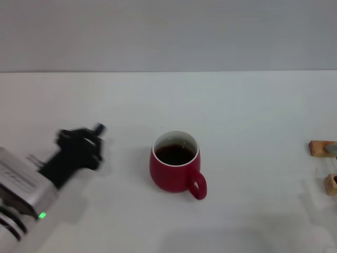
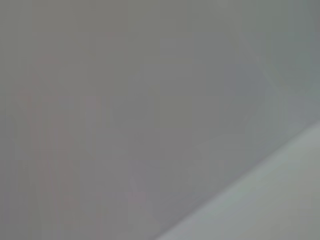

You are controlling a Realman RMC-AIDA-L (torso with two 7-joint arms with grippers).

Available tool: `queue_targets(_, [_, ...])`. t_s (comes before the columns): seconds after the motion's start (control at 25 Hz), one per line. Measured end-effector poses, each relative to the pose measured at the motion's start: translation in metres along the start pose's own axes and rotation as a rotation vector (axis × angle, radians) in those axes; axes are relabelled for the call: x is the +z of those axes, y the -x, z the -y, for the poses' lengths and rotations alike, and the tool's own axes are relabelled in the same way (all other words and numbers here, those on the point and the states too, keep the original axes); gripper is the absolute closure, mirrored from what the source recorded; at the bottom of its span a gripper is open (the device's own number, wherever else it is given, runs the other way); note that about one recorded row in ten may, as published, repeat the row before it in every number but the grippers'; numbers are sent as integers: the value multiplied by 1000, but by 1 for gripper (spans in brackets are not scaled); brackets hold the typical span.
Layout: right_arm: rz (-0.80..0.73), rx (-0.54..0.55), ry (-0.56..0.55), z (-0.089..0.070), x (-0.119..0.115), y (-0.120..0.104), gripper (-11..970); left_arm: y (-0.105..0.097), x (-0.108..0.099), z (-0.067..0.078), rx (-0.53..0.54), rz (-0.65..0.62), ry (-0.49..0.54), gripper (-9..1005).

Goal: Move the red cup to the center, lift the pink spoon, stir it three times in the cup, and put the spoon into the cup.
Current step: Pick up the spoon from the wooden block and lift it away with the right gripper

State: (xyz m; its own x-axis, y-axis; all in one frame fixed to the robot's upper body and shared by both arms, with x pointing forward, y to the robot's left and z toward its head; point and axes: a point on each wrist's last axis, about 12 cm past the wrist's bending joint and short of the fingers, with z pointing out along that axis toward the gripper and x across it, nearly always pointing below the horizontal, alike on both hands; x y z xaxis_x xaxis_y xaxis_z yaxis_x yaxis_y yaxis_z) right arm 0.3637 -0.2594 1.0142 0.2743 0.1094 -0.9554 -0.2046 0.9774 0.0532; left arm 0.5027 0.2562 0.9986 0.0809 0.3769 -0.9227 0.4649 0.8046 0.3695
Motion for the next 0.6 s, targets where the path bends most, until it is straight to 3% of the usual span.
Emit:
queue_targets(0.08, [0, 0, 0, 0, 0, 0, 203, -4, -9, -10, -47, -1, 92, 998])
queue_targets(0.16, [0, 1, 0, 0, 0, 0, 203, -4, -9, -10, -47, -1, 92, 998])
queue_targets(0.28, [1, 4, 4, -1, 1, 0, 202, -7, -34, -24, -180, 55, 214, 998])
queue_targets(0.6, [-2, 10, 13, -3, 0, 0, 203, -12, -60, -24, -247, 81, 271, 998])
